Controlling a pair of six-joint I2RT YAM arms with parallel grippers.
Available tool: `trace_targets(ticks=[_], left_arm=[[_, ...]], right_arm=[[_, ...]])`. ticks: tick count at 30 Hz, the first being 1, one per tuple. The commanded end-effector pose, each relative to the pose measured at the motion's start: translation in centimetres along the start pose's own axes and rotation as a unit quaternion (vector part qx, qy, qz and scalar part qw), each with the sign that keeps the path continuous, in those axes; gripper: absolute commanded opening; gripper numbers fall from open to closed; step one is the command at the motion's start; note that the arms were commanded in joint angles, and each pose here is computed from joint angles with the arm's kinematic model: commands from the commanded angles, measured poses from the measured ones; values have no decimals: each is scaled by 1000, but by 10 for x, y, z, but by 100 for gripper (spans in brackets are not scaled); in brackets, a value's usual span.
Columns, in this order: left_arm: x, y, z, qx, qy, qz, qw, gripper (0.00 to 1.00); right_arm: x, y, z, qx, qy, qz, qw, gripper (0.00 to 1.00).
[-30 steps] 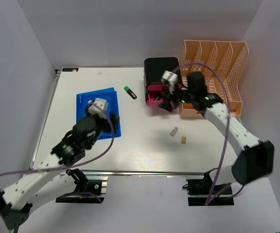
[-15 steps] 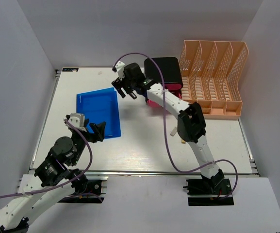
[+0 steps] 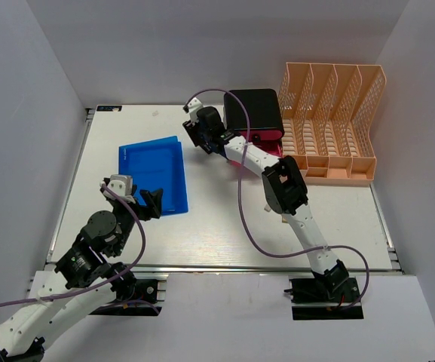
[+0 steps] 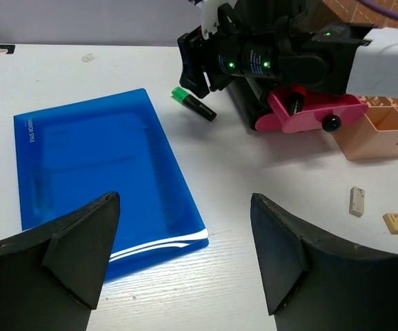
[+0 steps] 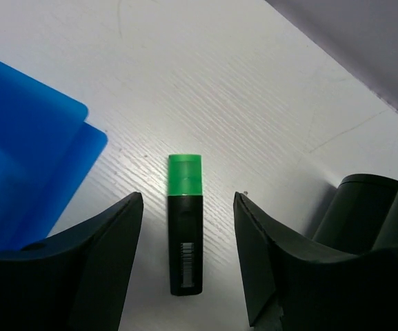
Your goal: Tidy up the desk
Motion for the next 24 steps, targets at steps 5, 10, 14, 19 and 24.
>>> trace_targets(ticks=[5,10,14,19,24], left_arm=[[2,-3,1,3,7,6,1000,86],[1,-3,1,3,1,8,1000,86],[1,-3,0,0,-1,6,1000,86],[1,-2,0,-1,-4,7,1000,86],[1,0,-2,-6,-6,4,1000,86]], right_arm=[[-12,-8,22,-23,-6,12,1000,58],[-10,-14,28,-28,1,11,1000,58],[-8,-23,31,-19,13,10,1000,58],[-5,-33,30,-5,23,20,1000,58],[-4,-40,25,21,33,24,999,57]])
Point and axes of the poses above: each gripper's point midway between its finger pads, its own z axis out along the fingers, its own x axis along the line the jaws close on, y = z × x, the point moved 7 cm from there along -z, back along the fingers, and after that the axes turned 3 degrees about -z, right-handed, at the moved point
